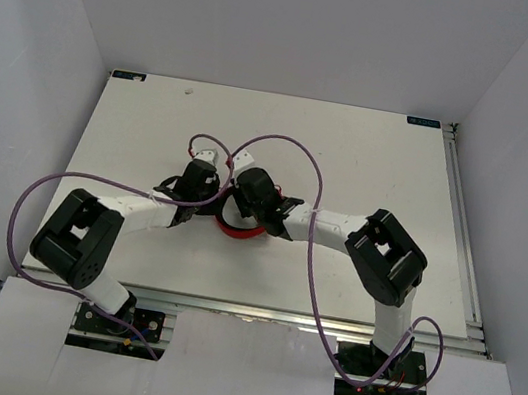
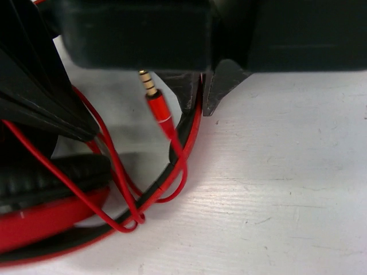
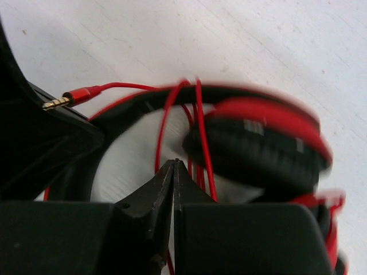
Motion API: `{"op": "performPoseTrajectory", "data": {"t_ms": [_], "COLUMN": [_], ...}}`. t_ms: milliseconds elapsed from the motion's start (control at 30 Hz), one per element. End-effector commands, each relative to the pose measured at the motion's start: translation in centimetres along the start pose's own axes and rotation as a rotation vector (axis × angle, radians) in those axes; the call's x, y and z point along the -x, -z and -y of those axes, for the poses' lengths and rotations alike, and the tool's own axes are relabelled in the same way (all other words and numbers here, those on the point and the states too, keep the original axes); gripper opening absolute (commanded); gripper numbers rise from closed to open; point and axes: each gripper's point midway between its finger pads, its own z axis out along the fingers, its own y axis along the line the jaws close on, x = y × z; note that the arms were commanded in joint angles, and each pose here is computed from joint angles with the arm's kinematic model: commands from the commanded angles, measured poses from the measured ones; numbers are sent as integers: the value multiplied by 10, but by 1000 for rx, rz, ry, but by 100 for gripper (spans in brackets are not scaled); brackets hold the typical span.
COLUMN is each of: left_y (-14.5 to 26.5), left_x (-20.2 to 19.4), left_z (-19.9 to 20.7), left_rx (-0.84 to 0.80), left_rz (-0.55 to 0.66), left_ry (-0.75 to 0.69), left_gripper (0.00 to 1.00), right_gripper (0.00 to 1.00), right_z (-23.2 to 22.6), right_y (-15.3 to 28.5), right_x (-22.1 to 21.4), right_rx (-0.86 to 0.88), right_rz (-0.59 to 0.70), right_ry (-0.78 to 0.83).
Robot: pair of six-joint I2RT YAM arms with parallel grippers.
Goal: Wrap the headphones
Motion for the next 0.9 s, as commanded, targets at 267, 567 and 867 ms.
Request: {"op": "performPoseTrajectory", "data": {"t_ms": [267,567,867], "left_y": [-3,25,42], "left_x": [11,27,68], "left_z": [-5,1,-5], "left_rx": [80,36,102], "left_rz": [16,81,156], "left_ry": [57,74,82], "left_gripper": [0,59,64], "right_gripper": [24,40,56], "right_z": [12,8,19], "right_y": [33,46,59], "right_x": [28,56,59], "right_rx": [-30,9,-45], "right_rz": [108,159,164], "right_ry": [-11,-2,-30]}}
